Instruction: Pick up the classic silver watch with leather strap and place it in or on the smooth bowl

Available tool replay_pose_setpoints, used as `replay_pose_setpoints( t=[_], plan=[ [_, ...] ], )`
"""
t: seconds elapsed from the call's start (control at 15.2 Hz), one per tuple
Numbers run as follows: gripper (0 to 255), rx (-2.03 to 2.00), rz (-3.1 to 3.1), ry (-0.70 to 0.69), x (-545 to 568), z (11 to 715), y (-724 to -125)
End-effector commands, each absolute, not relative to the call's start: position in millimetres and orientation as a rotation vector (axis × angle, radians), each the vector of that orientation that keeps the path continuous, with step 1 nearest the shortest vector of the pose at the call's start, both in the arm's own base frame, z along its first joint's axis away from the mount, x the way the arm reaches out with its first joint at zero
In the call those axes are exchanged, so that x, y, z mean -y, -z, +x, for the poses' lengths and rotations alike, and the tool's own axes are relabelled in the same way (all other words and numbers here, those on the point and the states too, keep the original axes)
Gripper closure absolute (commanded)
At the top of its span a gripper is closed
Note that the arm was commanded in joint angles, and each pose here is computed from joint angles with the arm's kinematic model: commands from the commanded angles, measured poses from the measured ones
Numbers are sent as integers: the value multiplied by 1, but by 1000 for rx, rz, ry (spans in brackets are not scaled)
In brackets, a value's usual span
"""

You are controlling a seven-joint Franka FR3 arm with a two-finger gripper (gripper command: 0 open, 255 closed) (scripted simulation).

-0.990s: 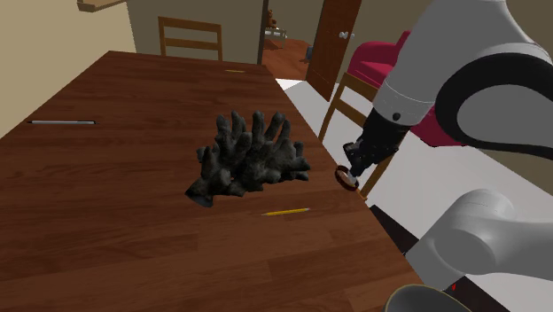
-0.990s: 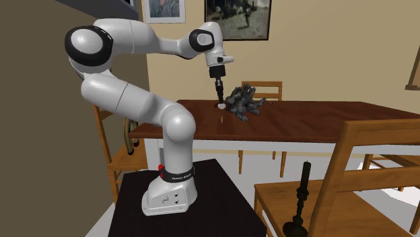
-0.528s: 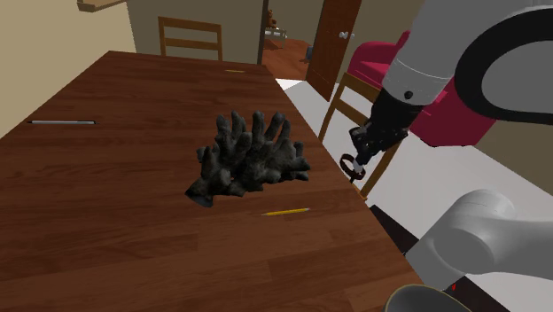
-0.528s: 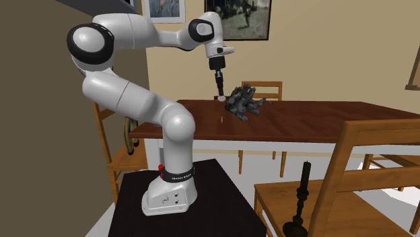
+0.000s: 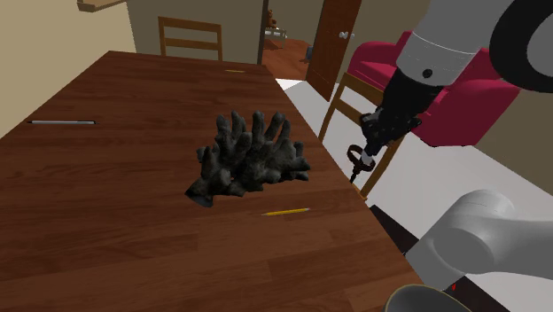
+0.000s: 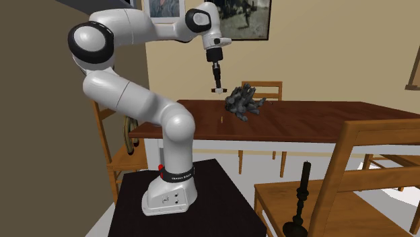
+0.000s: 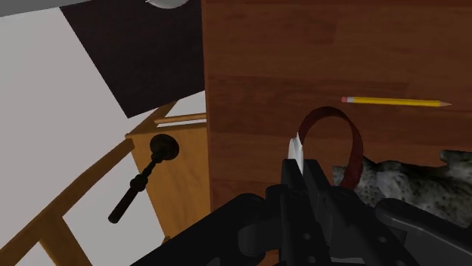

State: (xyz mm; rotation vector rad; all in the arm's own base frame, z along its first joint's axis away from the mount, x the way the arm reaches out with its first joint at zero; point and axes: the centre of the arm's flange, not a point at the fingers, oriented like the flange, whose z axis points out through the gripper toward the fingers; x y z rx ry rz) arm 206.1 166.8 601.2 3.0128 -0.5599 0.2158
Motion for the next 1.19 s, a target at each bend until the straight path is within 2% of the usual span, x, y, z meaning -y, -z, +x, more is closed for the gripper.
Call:
replay_pose_setpoints(
  t=[0.0,1.12],
  plan=[
    [255,560,3012,-215,-178,183,-604],
    [255,560,3012,-215,-277,-17,-624]
  ],
)
